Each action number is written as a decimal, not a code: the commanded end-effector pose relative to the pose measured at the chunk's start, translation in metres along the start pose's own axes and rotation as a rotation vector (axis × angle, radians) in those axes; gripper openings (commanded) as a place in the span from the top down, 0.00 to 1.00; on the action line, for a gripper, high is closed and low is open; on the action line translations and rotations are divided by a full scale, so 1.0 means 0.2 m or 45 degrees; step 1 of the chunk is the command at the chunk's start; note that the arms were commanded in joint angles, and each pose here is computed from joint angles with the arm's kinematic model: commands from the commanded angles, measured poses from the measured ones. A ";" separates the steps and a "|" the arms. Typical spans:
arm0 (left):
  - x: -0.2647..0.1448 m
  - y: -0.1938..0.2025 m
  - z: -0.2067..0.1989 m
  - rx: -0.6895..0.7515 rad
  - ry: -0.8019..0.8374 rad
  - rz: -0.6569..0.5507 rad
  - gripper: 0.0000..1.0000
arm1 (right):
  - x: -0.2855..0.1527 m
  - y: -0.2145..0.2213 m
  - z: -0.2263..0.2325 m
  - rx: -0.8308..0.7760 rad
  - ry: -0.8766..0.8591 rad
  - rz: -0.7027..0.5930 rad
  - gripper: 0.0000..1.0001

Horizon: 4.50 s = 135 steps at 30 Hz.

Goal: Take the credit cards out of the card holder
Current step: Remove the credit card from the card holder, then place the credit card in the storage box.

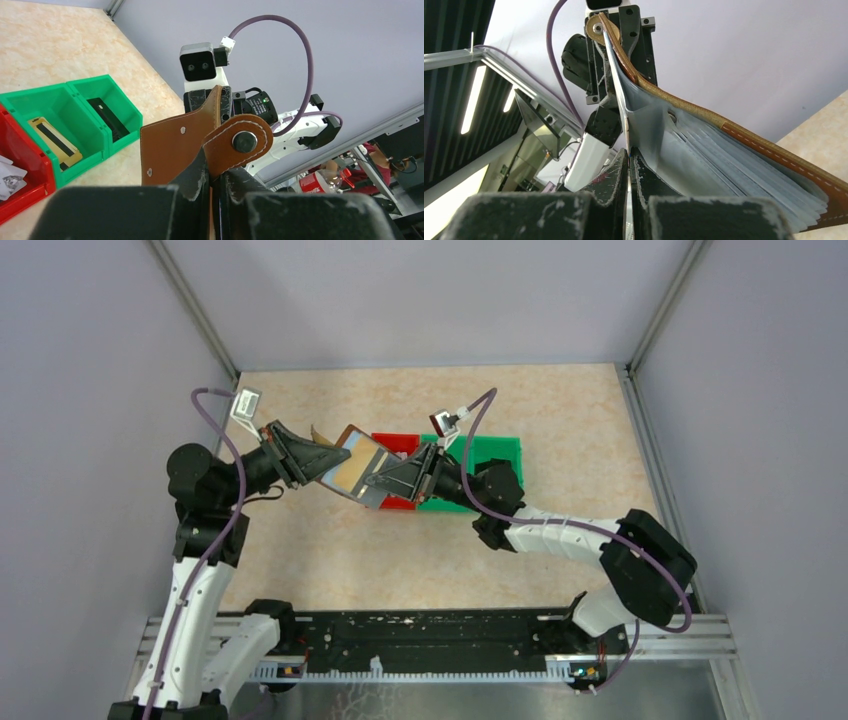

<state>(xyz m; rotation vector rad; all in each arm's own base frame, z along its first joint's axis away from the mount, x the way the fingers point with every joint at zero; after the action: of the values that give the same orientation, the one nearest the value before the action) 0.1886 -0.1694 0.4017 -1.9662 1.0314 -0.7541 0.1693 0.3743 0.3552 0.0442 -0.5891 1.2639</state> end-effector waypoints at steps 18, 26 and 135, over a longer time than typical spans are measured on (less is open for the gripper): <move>-0.01 -0.12 -0.12 0.128 0.061 -0.076 1.00 | -0.03 -0.02 0.09 -0.056 -0.095 -0.071 1.00; -0.01 -0.13 -0.12 0.122 0.058 -0.080 1.00 | -0.03 -0.01 0.15 -0.020 -0.191 -0.059 0.79; -0.10 -0.33 -0.43 0.606 0.249 -0.128 1.00 | -0.75 -0.64 -1.07 -0.409 1.735 0.151 1.00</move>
<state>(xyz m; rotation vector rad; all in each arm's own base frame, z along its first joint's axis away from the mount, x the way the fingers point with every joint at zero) 0.1541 -0.1596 0.4769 -1.6377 0.8425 -1.0554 0.3141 0.2666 0.1289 -1.0182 0.4827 1.0837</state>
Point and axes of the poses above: each gripper's point midway between its finger pads, its own x axis out along the fingers, its own z axis along the line the jaws close on, y = z × x, the point moved 2 cm from there along -x, back along the fingers, and after that the axes turned 12 degrees about x, right-handed, at the moved point
